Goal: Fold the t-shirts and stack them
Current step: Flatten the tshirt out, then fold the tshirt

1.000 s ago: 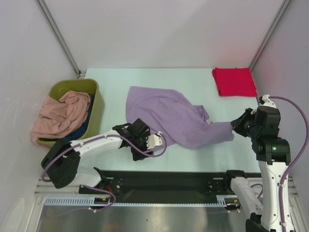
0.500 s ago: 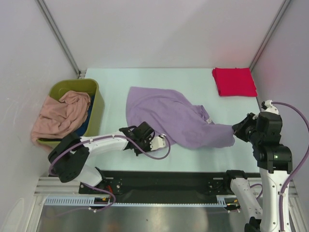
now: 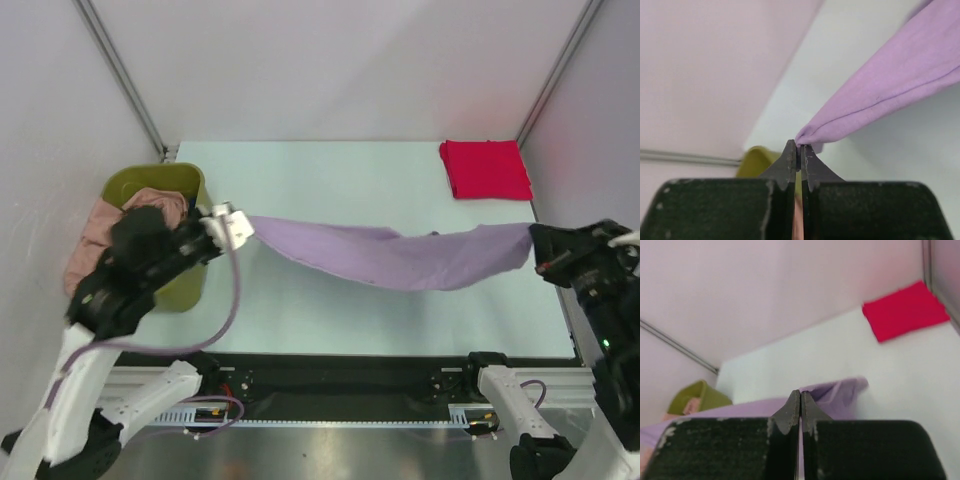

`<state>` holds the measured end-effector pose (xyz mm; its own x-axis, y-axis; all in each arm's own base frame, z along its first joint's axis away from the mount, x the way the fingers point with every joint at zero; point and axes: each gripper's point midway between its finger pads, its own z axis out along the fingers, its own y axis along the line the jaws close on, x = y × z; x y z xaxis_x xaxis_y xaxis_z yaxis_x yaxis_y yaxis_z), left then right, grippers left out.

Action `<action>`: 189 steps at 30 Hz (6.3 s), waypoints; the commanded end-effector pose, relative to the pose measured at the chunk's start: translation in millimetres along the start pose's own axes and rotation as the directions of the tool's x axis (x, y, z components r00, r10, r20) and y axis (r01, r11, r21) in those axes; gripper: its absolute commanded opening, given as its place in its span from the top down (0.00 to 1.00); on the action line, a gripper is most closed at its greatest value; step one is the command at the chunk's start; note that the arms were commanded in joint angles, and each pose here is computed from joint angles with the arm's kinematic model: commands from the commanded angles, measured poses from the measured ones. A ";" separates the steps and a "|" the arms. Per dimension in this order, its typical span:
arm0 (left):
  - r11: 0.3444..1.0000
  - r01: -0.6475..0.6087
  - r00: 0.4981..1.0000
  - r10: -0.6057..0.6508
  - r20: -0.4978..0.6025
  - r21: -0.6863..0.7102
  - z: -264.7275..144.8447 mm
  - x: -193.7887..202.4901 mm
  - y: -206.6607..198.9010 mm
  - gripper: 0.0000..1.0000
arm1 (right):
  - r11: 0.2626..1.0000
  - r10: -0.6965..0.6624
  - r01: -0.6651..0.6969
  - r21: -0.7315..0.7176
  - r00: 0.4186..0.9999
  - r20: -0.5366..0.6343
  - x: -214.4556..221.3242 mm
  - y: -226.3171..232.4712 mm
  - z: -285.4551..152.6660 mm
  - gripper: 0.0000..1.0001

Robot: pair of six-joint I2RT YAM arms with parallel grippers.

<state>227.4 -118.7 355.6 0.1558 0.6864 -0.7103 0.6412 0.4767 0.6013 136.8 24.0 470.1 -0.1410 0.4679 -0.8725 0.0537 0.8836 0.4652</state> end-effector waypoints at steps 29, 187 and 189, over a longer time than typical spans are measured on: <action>0.643 0.075 0.996 -0.080 0.030 -0.762 76.1 -19.7 380.6 1.00 | 0.922 0.255 -0.130 -0.364 0.912 0.322 -189.7 58.9 356.7 1.00; 0.881 0.408 0.734 -0.160 -0.660 0.240 50.7 262.7 -126.5 0.24 | 0.827 0.300 -0.010 0.562 0.853 -0.427 242.4 -221.7 192.3 0.45; 0.904 0.390 0.755 -0.207 -0.622 0.173 59.9 247.8 -94.1 0.25 | 0.881 0.147 0.091 0.465 0.881 -0.450 229.1 -195.6 206.1 0.45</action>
<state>206.8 -24.8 51.3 -0.4974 0.8073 -0.3175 0.8297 0.5496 0.0978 255.6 -52.3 86.0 -0.5593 0.7104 -0.4273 0.6761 0.6891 0.2606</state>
